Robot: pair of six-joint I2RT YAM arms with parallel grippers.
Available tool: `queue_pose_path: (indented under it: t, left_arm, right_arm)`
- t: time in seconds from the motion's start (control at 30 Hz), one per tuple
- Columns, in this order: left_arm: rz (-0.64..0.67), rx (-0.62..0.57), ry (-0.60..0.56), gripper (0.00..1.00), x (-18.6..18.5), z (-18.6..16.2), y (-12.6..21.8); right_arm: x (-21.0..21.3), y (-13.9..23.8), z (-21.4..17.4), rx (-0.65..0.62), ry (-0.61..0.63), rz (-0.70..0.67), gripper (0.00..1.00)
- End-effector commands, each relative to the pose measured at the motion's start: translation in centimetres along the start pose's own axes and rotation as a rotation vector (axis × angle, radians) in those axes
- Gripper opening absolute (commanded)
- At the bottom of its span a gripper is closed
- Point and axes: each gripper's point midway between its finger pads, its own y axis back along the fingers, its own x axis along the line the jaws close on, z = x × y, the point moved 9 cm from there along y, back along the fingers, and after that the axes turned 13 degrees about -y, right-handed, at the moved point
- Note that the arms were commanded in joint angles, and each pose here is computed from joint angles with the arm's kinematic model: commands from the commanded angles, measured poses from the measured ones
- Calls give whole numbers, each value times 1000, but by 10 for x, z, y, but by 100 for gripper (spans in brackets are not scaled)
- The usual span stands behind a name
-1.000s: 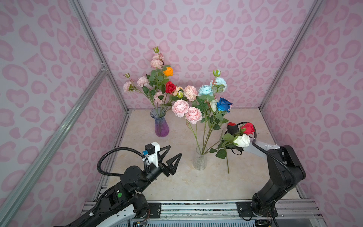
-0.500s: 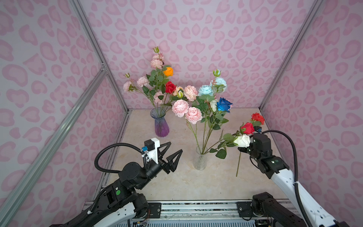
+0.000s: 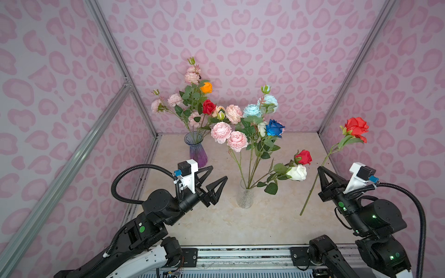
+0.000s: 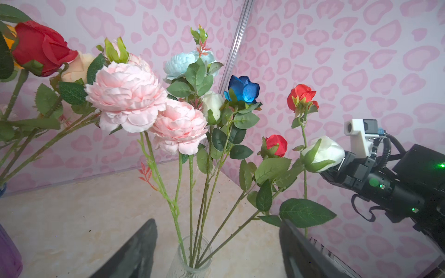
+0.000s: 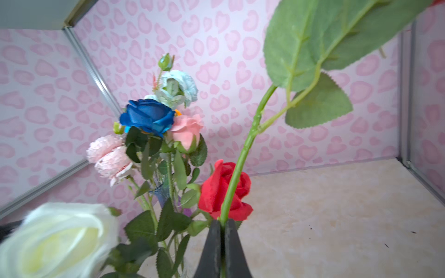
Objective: Arrange the flowers into the vase
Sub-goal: 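Lift the red rose high off the table with right gripper, then carry the red rose toward the vase while left gripper reaches toward it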
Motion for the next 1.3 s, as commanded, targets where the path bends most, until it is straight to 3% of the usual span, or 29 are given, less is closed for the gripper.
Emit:
queue_pose_path:
  t: [0.0, 0.27, 0.57, 1.0, 1.27]
  left_arm:
    - [-34, -19, -7, 79, -4, 9, -1]
    - [-108, -21, -32, 77, -12, 28, -11]
    - [-255, -28, -48, 74, -31, 58, -40]
    - [-513, -32, -1, 73, -69, 112, -142]
    - [-598, 23, 52, 72, -83, 106, -196]
  right_arm:
    - [25, 6, 8, 36, 39, 208, 0]
    - [59, 22, 33, 23, -4, 420, 0]
    - [67, 12, 47, 7, -61, 467, 0]
    - [66, -36, 54, 31, -66, 472, 0]
    - [91, -49, 19, 157, 95, 476, 0]
